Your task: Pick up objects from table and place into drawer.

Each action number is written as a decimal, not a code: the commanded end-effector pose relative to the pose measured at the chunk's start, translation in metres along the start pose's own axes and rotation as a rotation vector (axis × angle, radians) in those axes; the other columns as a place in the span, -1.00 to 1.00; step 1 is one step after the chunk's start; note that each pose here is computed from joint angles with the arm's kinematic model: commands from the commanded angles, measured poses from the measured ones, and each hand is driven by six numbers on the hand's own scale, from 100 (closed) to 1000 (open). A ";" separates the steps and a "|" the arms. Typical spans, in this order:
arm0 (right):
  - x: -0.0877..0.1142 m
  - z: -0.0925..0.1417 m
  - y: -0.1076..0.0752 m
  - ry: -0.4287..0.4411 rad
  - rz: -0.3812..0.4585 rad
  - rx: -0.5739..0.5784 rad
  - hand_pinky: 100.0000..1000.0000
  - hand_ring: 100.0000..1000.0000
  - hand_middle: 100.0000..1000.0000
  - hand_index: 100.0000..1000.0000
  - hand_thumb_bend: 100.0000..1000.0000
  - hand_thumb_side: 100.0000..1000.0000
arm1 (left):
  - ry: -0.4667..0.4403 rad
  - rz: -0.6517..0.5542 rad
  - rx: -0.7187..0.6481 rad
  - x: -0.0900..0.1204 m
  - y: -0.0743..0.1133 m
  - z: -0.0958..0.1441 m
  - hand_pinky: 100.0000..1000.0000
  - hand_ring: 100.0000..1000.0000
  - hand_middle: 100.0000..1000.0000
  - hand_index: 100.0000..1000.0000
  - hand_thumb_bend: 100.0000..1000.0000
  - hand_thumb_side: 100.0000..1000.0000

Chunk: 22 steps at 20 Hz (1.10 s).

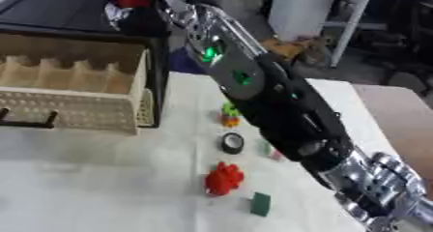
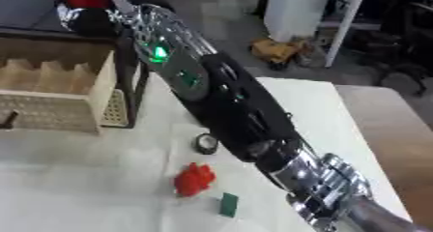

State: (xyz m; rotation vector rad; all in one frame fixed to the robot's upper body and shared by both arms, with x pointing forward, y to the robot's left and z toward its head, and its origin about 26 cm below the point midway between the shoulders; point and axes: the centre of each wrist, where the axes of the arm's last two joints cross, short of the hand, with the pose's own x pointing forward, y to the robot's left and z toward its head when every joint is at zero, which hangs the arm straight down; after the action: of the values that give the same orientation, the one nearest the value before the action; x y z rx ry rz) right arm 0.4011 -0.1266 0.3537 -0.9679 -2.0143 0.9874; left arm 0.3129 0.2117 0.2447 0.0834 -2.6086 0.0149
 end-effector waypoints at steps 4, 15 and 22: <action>0.006 0.004 -0.022 -0.017 -0.032 -0.050 -0.36 -0.07 -0.25 0.14 -1.00 -0.15 | -0.029 0.006 -0.005 0.006 -0.001 -0.006 0.12 0.02 0.16 0.58 -1.00 1.00; 0.035 0.019 -0.028 -0.155 -0.088 -0.064 -0.35 -0.06 -0.25 0.13 -1.00 -0.15 | -0.021 0.011 -0.002 0.005 -0.002 -0.005 0.11 0.02 0.16 0.56 -1.00 1.00; 0.036 0.021 -0.019 -0.154 -0.124 -0.063 -0.36 -0.07 -0.26 0.14 -1.00 -0.16 | -0.039 0.010 0.031 0.005 0.000 -0.005 0.09 0.01 0.14 0.52 -1.00 1.00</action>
State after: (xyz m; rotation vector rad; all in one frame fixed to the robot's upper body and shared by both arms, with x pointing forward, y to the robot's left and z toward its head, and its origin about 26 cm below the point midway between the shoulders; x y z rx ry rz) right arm 0.3644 -0.1106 0.3598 -0.8039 -2.1827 0.9807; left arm 0.3130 0.2103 0.2453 0.0730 -2.6174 0.0417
